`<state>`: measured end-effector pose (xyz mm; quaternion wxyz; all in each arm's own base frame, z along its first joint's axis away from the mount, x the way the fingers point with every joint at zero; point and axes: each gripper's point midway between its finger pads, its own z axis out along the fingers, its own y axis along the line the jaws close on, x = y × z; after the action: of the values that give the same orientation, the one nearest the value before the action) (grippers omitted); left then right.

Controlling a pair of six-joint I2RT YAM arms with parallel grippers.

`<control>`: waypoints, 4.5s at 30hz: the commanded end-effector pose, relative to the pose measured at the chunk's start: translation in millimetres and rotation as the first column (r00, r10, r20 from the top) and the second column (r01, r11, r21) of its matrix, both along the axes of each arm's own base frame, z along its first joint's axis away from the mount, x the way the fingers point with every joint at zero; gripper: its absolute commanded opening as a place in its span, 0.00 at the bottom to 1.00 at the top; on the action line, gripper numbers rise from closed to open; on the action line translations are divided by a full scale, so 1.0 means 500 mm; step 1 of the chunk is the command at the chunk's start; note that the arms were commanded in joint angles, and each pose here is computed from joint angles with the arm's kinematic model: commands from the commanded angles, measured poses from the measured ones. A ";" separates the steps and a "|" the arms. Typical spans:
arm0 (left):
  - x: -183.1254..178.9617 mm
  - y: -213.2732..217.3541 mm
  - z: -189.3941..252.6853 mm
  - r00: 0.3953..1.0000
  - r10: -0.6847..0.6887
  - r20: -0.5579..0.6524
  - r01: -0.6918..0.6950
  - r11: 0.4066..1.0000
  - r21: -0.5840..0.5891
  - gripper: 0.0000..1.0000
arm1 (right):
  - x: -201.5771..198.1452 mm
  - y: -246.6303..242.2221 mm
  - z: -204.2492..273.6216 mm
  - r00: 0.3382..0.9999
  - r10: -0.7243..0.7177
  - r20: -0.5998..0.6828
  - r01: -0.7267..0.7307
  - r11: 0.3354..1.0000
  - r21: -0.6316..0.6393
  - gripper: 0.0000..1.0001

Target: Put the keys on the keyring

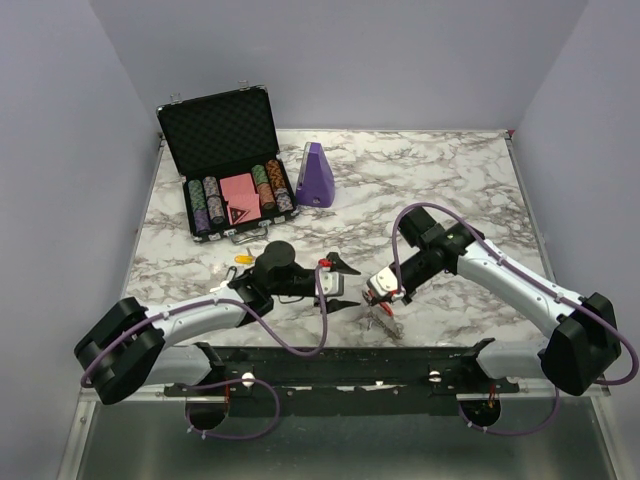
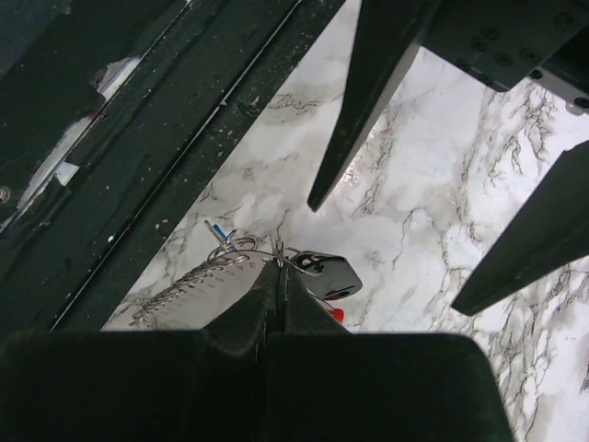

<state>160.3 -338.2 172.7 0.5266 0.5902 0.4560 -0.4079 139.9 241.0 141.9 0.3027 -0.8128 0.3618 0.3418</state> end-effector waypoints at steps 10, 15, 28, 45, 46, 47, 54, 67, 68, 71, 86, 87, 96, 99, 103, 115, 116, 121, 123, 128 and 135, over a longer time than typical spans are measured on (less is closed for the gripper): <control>-0.006 -0.041 -0.056 0.998 -0.011 0.058 0.002 0.988 0.157 0.60 | -0.017 0.007 0.022 0.999 0.013 -0.037 -0.012 0.999 0.032 0.01; -0.006 -0.048 -0.055 0.998 -0.011 0.062 0.000 0.985 0.171 0.44 | -0.020 0.007 0.022 0.999 0.009 -0.047 -0.008 0.999 0.033 0.01; -0.027 -0.026 -0.060 0.999 -0.013 0.048 0.004 0.984 0.178 0.00 | -0.018 0.008 0.024 0.995 -0.046 -0.085 0.048 0.999 0.021 0.00; -0.035 0.024 -0.069 0.973 0.153 0.170 -0.182 0.969 0.168 0.00 | -0.002 0.025 0.065 0.904 -0.274 -0.329 0.288 0.958 -0.008 0.00; -0.037 0.025 -0.069 0.971 0.158 0.178 -0.188 0.968 0.168 0.00 | 0.001 0.023 0.068 0.895 -0.286 -0.341 0.302 0.953 -0.009 0.00; -0.040 0.027 -0.073 0.970 0.161 0.184 -0.193 0.966 0.174 0.00 | 0.004 0.022 0.071 0.886 -0.298 -0.357 0.314 0.949 -0.012 0.00; -0.063 0.033 -0.084 0.953 0.161 0.257 -0.215 0.955 0.202 0.00 | -0.005 0.023 0.078 0.806 -0.328 -0.493 0.357 0.933 -0.038 0.00; -0.086 0.024 -0.108 0.908 0.151 0.392 -0.265 0.929 0.257 0.00 | -0.008 0.034 0.074 0.634 -0.380 -0.674 0.426 0.899 -0.106 0.00; -0.083 0.023 -0.107 0.904 0.160 0.397 -0.274 0.928 0.251 0.00 | -0.005 0.034 0.073 0.628 -0.391 -0.673 0.434 0.893 -0.114 0.00; -0.071 0.018 -0.092 0.892 0.203 0.404 -0.309 0.926 0.216 0.00 | 0.008 0.034 0.069 0.626 -0.428 -0.652 0.466 0.875 -0.127 0.00; -0.023 0.069 -0.024 0.821 0.448 0.355 -0.495 0.868 0.049 0.64 | 0.045 0.030 0.073 0.603 -0.520 -0.605 0.562 0.815 -0.140 0.00; -0.019 0.076 -0.014 0.813 0.472 0.343 -0.510 0.859 0.028 0.72 | 0.053 0.028 0.075 0.597 -0.534 -0.599 0.578 0.804 -0.141 0.00; 0.030 0.142 0.060 0.760 0.639 -0.115 -0.648 0.759 -0.062 0.98 | 0.188 -0.041 0.106 0.497 -0.760 -0.418 0.813 0.576 -0.081 0.00; 0.056 0.157 0.090 0.713 0.608 -0.349 -0.660 0.750 -0.043 0.99 | 0.270 -0.095 0.113 0.394 -0.873 -0.286 0.910 0.414 -0.008 0.00; 0.071 0.155 0.111 0.676 0.582 -0.452 -0.653 0.757 -0.002 0.99 | 0.369 -0.175 0.125 0.218 -0.966 -0.142 0.975 0.210 0.068 0.00; 0.073 0.177 0.130 0.572 0.569 -0.591 -0.701 0.713 0.008 0.99 | 0.575 -0.232 -0.001 -0.092 -0.991 -0.100 0.983 -0.074 -0.169 0.01; 0.069 0.183 0.127 0.560 0.568 -0.603 -0.706 0.708 0.012 0.99 | 0.595 -0.230 -0.001 -0.111 -0.987 -0.116 0.980 -0.089 -0.177 0.00; 0.054 0.225 0.127 0.519 0.587 -0.621 -0.740 0.672 0.017 0.99 | 0.672 -0.211 0.007 -0.127 -0.978 -0.167 0.980 -0.097 -0.174 0.12; 0.048 0.241 0.124 0.504 0.593 -0.628 -0.755 0.655 0.013 0.99 | 0.690 -0.213 0.012 -0.143 -0.976 -0.165 0.979 -0.114 -0.170 0.30; 0.039 0.274 0.137 0.487 0.593 -0.642 -0.783 0.621 -0.020 0.99 | 0.688 -0.253 0.091 -0.159 -0.957 -0.244 0.985 -0.138 -0.102 0.56; 0.110 0.302 0.186 0.408 0.716 -0.566 -0.811 0.569 0.136 0.99 | 0.510 -0.268 0.257 0.014 -0.874 -0.486 1.000 0.003 0.024 0.94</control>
<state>193.3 -198.9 252.9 0.5632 0.1178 0.7357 -0.3574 445.4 97.6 211.8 0.4752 -0.1946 0.8445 0.1525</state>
